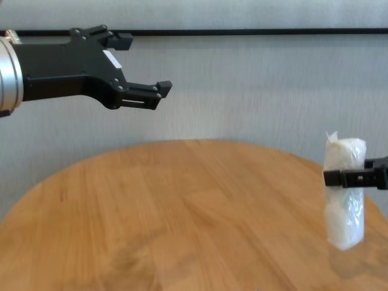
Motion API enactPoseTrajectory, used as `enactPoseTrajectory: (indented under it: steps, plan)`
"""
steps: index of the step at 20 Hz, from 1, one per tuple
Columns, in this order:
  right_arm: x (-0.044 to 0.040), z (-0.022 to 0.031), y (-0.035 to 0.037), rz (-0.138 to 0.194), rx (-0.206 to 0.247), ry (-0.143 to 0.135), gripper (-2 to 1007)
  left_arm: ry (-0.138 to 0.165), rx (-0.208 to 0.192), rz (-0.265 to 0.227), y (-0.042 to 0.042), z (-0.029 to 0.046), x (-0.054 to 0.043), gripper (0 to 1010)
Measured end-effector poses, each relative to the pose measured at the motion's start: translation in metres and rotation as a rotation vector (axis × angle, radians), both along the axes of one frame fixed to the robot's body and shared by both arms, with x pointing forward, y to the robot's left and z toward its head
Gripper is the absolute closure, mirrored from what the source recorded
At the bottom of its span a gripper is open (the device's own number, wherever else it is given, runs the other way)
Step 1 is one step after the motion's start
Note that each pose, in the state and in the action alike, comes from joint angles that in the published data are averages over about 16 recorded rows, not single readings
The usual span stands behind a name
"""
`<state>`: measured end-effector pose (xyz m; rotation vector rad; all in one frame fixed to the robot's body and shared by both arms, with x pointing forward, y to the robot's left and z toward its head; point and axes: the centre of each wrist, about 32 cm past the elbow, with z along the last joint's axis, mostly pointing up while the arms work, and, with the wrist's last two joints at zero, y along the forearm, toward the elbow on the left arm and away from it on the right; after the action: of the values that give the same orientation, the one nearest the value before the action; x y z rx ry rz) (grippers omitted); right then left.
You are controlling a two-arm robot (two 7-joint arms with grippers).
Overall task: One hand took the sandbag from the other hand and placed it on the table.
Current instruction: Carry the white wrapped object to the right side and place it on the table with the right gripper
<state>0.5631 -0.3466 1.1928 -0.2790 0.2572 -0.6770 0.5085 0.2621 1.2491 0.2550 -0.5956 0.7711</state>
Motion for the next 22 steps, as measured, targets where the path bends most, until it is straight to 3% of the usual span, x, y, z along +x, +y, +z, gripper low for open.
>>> enactPoseTrajectory:
  steps: [4,8,22]
  plan:
    - [0.0046,0.002,-0.002,0.003,-0.065,-0.002,407,0.0,0.0,0.0,0.0,0.0,0.0,9]
    - [0.0095,0.0018,-0.0027,-0.004,-0.096,0.001,407,0.0,0.0,0.0,0.0,0.0,0.0,9]
    - [0.026,-0.0029,-0.0036,-0.02,-0.092,0.04,407,0.0,0.0,0.0,0.0,0.0,0.0,9]
